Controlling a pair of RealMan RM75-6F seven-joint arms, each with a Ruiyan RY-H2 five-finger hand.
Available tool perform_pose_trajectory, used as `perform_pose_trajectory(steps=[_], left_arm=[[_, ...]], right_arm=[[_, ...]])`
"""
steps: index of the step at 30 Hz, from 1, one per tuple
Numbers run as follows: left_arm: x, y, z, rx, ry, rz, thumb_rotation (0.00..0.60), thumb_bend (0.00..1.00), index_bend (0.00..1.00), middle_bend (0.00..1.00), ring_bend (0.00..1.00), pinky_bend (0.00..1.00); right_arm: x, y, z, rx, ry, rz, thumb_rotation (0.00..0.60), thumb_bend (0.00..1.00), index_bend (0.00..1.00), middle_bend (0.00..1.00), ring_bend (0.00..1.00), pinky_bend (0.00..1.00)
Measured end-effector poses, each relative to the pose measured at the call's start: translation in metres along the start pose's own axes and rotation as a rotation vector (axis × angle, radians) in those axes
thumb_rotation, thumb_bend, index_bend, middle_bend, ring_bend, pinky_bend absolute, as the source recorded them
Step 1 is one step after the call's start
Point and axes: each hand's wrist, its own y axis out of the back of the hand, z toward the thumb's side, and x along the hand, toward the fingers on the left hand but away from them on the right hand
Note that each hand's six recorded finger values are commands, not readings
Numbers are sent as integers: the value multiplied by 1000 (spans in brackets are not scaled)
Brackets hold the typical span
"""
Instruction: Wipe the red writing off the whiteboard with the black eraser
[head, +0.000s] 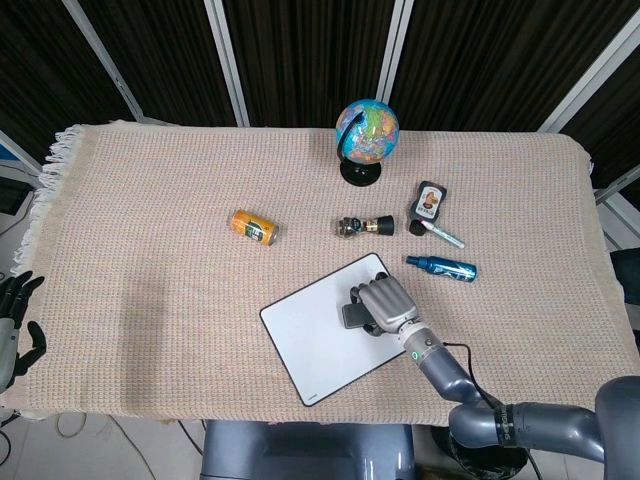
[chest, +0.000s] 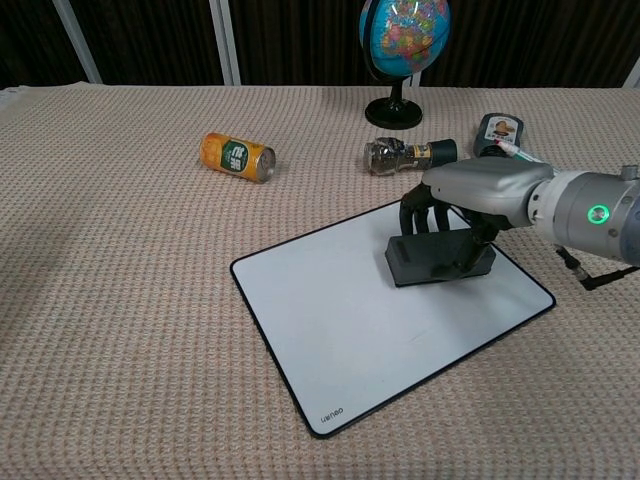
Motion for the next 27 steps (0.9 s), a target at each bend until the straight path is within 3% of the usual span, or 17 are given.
perform_pose_trajectory(steps=[10,27], left_arm=[[0,0,0,2,-1,2,600,740,117,45,0,0],[0,1,0,-1,-1,0,600,740,117,45,0,0]], right_arm=[[10,-8,-12,-14,-22,29,600,381,521,490,463,260],[-26,1,-30,-16,-74,-4,600,381,521,490,463,260]])
